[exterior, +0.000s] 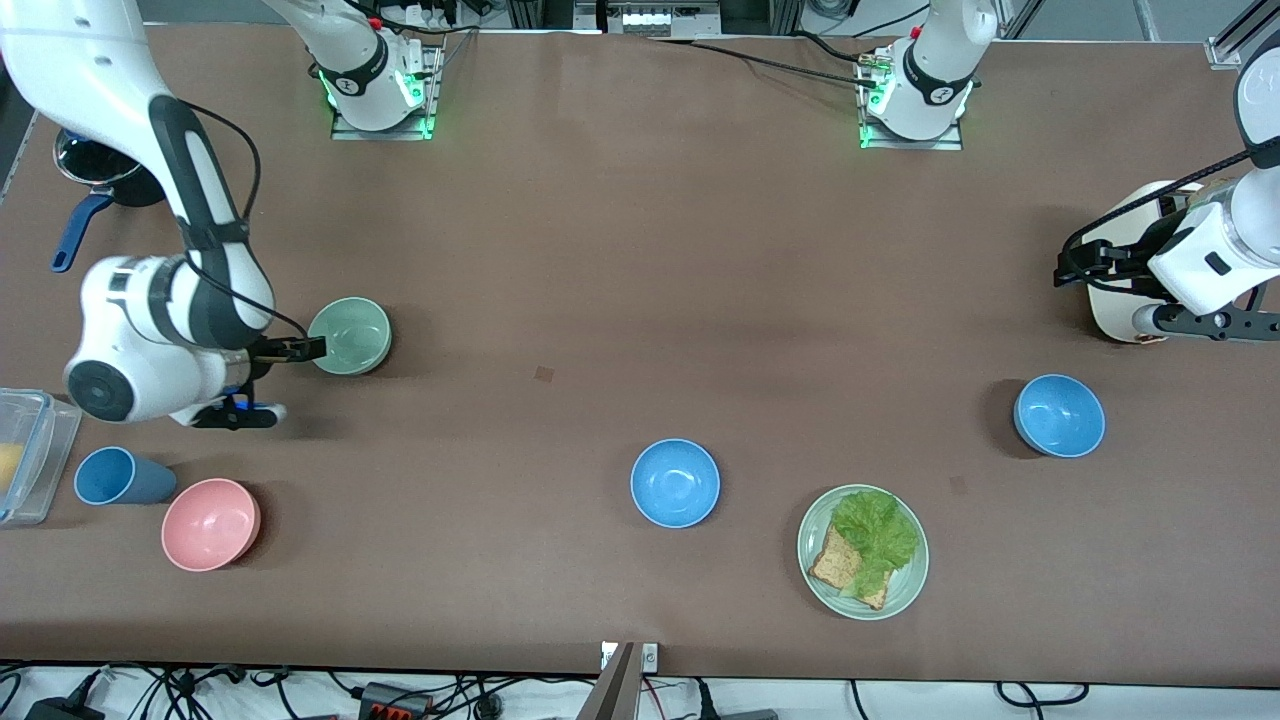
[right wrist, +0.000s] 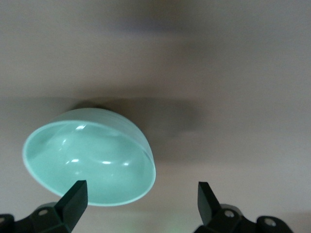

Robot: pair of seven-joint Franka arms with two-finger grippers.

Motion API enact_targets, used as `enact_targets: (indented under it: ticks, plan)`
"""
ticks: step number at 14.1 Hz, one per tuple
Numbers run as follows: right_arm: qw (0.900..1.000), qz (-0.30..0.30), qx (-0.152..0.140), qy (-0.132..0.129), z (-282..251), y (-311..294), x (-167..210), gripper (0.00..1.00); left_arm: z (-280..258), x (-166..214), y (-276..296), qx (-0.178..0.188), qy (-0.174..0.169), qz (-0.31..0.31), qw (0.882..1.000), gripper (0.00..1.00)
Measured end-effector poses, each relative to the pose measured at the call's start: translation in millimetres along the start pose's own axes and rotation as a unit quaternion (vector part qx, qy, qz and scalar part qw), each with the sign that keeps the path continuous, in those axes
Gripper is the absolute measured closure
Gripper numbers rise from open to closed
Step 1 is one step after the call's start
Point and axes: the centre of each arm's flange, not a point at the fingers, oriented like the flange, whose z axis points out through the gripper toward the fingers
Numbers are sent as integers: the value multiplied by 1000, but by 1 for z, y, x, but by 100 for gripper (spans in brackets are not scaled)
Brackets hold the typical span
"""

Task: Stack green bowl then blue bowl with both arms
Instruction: 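Carry the green bowl with the right gripper while the left gripper grasps the blue bowl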

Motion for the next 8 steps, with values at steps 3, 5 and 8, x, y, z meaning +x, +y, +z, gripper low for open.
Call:
enact_targets:
  ticks: [3,5,8]
  plan:
    - [1000,0,1,-18,23,0,8,1,0,0,-3,0,0,-3,1000,0]
    - [1000,-1,1,-26,31,-1,8,15,1,0,-6,-1,-1,-5,1000,0]
    - [1000,-1,1,-31,36,-1,6,50,1,0,-9,-1,-1,-7,1000,0]
